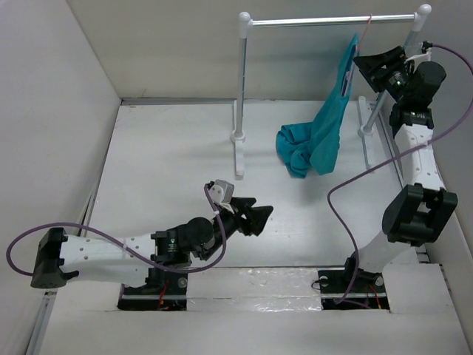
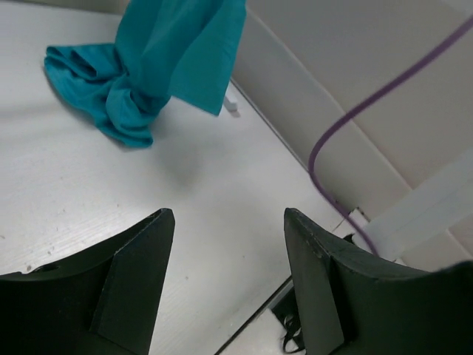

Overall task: Place the t-shirt on the hanger
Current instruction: Place the hanger at the clothesline, then reset both arms

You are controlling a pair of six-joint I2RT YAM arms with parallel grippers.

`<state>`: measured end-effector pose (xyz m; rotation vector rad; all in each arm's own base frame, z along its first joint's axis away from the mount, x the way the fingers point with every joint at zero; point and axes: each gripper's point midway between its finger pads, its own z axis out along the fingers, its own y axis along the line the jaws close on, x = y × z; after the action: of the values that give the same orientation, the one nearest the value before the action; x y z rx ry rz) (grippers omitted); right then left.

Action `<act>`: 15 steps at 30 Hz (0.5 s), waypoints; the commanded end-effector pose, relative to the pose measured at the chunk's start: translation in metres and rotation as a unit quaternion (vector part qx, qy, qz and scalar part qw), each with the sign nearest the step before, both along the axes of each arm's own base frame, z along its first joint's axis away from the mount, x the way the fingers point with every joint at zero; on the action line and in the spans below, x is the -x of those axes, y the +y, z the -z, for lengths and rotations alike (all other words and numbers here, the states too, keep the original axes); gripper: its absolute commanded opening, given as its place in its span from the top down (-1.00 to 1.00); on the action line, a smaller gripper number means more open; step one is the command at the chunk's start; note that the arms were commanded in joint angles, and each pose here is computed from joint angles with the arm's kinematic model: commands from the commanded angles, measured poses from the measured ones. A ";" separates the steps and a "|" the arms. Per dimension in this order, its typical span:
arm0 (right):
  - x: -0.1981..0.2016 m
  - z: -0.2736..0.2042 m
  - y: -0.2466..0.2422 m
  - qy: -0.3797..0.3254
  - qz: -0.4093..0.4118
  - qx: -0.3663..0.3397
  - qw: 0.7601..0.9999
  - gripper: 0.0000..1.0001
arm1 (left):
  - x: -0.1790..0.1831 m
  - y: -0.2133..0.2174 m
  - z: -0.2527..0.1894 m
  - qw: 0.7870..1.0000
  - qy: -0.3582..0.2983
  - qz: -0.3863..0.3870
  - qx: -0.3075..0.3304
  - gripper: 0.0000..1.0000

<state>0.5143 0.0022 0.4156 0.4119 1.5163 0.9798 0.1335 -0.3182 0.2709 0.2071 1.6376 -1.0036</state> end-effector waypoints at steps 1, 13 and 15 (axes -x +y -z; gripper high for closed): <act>0.046 -0.064 0.002 -0.089 0.029 0.049 0.994 -0.35 | -0.010 0.007 -0.046 0.999 -0.022 -0.034 0.015 -0.16; 0.181 -0.052 0.033 -0.143 0.047 0.032 0.988 -1.00 | -0.020 0.030 -0.111 0.995 -0.049 -0.077 0.038 -0.29; 0.215 -0.047 0.045 -0.158 0.032 0.036 0.986 -1.00 | -0.021 0.038 -0.119 0.994 -0.048 -0.085 0.044 -0.29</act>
<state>0.3286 0.0329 0.4591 0.3021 1.2875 0.8515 0.1518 -0.2997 0.3585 0.1134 1.5394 -0.9178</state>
